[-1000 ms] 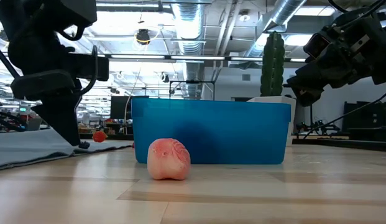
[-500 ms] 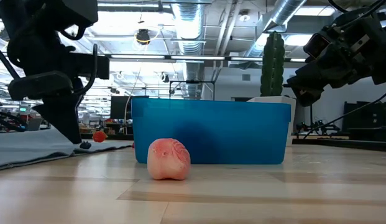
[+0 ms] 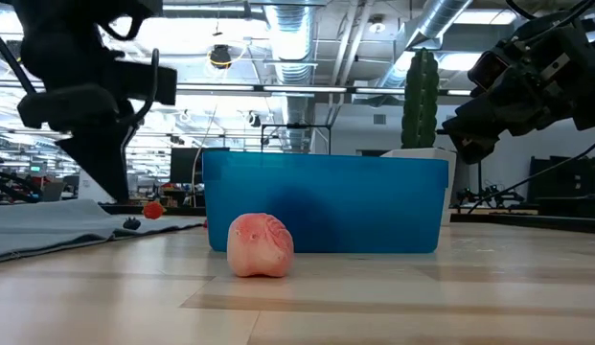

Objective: Pick and placing Produce into tupperware
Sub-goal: Put the blueberry into the blue bin

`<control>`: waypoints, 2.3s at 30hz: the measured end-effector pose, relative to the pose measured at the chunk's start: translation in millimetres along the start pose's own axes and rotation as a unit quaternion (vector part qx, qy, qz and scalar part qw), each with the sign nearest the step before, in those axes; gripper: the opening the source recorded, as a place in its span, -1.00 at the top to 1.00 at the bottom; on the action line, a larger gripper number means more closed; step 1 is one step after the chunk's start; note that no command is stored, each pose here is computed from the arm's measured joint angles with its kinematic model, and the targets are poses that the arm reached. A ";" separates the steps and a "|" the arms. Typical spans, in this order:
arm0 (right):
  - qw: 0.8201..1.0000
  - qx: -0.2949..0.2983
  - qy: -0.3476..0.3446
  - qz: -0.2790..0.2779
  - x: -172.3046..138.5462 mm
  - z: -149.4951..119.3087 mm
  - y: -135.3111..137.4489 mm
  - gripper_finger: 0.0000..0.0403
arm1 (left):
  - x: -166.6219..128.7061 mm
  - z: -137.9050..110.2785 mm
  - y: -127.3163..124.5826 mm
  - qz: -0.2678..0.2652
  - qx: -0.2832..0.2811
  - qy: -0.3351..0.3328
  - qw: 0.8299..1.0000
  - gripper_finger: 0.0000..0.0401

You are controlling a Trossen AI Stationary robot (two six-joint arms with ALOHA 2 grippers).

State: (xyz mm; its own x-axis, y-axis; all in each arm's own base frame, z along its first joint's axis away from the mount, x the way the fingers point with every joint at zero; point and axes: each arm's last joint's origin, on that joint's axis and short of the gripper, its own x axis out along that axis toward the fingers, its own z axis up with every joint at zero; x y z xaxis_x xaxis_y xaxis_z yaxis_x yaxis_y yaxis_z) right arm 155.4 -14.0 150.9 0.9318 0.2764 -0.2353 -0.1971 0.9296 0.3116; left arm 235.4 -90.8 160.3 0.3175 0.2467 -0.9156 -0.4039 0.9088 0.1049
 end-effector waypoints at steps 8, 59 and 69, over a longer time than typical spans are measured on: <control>1.000 0.000 0.000 0.000 0.0 0.0 0.0 0.31 | 2.1 1.9 0.5 -0.007 -0.004 -0.005 1.000 0.56; 1.000 0.000 0.000 0.000 0.0 0.0 0.0 0.30 | 24.6 1.8 14.5 -0.058 -0.004 0.006 0.998 0.72; 1.000 0.000 0.000 0.000 0.0 0.0 0.0 0.31 | 30.5 -2.1 19.5 -0.054 -0.007 -0.001 0.998 0.96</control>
State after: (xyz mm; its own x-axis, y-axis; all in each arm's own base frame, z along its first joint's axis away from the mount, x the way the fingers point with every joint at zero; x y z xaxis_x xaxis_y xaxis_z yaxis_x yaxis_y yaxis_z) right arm 155.4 -14.0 150.9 0.9318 0.2761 -0.2354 -0.1967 0.9295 0.3119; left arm 235.4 -66.2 133.7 0.3617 0.1473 -0.9206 -0.3781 0.9257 -0.0004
